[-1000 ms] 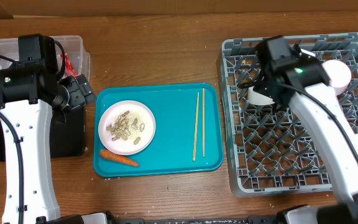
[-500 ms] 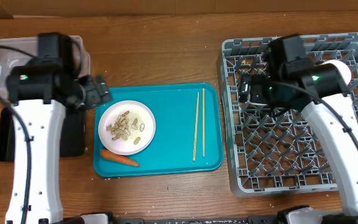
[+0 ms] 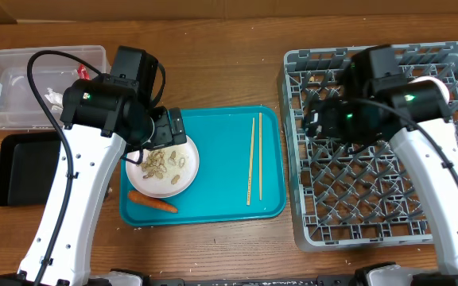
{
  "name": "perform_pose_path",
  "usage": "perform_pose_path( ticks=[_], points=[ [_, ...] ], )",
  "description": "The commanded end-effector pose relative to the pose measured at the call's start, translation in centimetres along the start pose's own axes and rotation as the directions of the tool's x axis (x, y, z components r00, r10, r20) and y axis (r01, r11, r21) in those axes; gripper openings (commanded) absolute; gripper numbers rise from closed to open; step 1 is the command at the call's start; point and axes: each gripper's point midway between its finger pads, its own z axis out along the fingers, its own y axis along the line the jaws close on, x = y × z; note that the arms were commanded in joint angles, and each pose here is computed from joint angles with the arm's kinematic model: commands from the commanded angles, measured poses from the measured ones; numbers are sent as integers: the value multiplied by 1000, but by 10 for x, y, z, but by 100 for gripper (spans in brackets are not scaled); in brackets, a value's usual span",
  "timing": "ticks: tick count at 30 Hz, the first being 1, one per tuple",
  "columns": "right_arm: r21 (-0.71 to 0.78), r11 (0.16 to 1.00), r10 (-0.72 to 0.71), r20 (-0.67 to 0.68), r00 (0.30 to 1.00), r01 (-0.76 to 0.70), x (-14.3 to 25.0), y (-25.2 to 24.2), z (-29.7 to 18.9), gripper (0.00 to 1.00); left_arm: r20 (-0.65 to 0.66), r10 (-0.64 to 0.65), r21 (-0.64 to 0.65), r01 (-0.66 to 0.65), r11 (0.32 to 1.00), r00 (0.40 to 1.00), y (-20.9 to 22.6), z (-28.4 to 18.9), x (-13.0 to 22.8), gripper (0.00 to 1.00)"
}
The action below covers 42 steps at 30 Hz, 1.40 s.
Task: Sort waste into correct bins and load items into the dishwasher
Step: 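Move right gripper to the teal tray and grasp the wooden chopsticks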
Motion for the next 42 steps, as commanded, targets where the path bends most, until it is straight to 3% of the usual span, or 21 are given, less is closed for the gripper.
perform_pose_path(
  ticks=[1, 5, 11, 17, 19, 30, 37, 42],
  points=[
    [-49, 993, -111, -32, 993, 110, 8, 34, 10, 95, -8, -54, -13, 54, 998, 999, 3, 0, 1, 100],
    [-56, 984, -175, -106, 979, 170, 24, 63, 38, 94, 9, -81, -37, 81, 996, 997, 14, 0, -5, 100],
    [-52, 977, -213, -197, 957, 207, 40, 93, 89, 90, -7, -218, -71, 217, 974, 976, 59, 0, -14, 100],
    [-29, 979, -200, -269, 942, 199, 55, 110, 139, 71, 16, -339, -54, 339, 939, 941, 102, -2, -28, 100],
    [14, 989, -136, -295, 946, 147, 60, 109, 160, 65, 41, -356, -50, 358, 932, 933, 112, -2, -35, 100],
    [83, 992, -56, -416, 907, 99, 84, 96, 207, 54, 115, -344, -20, 348, 937, 932, 114, -1, -58, 100],
    [166, 985, 24, -400, 916, 47, 87, 84, 214, 47, 123, -316, -19, 321, 947, 941, 113, 3, -64, 100],
    [191, 981, 47, -398, 916, 33, 93, 76, 220, 46, 121, -304, -21, 309, 951, 945, 113, 7, -67, 100]
  ],
)
